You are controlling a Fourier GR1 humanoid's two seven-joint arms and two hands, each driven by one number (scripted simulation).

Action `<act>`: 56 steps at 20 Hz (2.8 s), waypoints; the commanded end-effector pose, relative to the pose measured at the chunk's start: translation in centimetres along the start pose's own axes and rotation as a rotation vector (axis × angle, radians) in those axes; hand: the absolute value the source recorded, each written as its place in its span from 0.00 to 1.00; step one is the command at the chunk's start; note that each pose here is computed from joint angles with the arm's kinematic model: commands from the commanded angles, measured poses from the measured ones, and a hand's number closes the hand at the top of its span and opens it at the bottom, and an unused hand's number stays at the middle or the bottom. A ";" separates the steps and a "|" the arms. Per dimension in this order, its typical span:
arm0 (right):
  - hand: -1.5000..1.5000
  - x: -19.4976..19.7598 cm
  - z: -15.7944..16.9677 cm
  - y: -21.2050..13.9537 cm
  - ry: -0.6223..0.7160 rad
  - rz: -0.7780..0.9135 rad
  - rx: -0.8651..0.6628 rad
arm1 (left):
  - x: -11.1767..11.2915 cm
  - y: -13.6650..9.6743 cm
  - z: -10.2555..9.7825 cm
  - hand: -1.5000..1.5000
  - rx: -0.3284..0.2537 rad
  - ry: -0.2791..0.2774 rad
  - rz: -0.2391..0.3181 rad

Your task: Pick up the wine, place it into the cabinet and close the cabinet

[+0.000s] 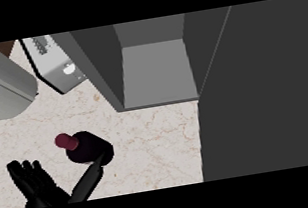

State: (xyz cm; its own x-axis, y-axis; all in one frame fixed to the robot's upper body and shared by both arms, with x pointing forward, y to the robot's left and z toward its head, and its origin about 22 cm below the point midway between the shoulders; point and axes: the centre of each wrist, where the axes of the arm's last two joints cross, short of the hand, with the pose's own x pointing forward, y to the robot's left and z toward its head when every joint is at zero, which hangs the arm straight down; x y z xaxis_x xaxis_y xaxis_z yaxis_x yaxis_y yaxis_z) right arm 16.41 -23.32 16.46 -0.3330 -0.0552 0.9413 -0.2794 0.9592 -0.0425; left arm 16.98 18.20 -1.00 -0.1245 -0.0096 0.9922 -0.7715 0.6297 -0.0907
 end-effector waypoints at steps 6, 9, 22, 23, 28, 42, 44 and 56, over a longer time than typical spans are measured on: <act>0.00 1.8 2.7 -0.2 -0.008 0.000 0.026 | -5.0 3.3 -1.1 0.00 0.011 0.027 0.029; 0.00 1.4 0.3 -0.4 -0.009 0.006 -0.014 | -5.2 1.3 -1.9 0.00 -0.002 0.056 0.025; 0.00 -1.4 0.6 -1.0 0.015 0.001 -0.014 | -12.0 1.2 -2.4 0.00 -0.017 0.098 0.044; 0.00 -0.5 1.2 -1.3 -0.009 0.017 -0.007 | -12.2 3.9 -1.1 0.00 -0.016 0.103 0.039; 0.00 1.2 0.9 0.2 -0.006 0.011 0.004 | -13.6 2.0 -1.1 0.00 -0.033 0.098 0.073; 0.00 0.8 2.5 -0.3 -0.012 0.037 -0.009 | -16.1 2.2 -2.5 0.00 -0.026 0.095 0.200; 0.00 -1.0 -0.1 -0.2 -0.007 0.016 -0.006 | -15.9 1.8 -2.4 0.00 -0.032 0.075 0.206; 0.00 -0.5 1.5 -0.8 -0.003 0.028 -0.011 | -16.0 1.6 -1.4 1.00 -0.089 0.082 0.236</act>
State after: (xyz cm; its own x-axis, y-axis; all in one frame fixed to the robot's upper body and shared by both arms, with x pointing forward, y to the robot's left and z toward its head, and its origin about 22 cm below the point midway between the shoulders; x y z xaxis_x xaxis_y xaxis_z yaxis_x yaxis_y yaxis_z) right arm 15.68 -23.81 16.13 -0.3457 -0.0306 0.9378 -0.2651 0.9619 -0.0664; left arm 18.80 20.16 -16.66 -0.2288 0.2263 0.9468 -0.6752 0.6637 -0.3218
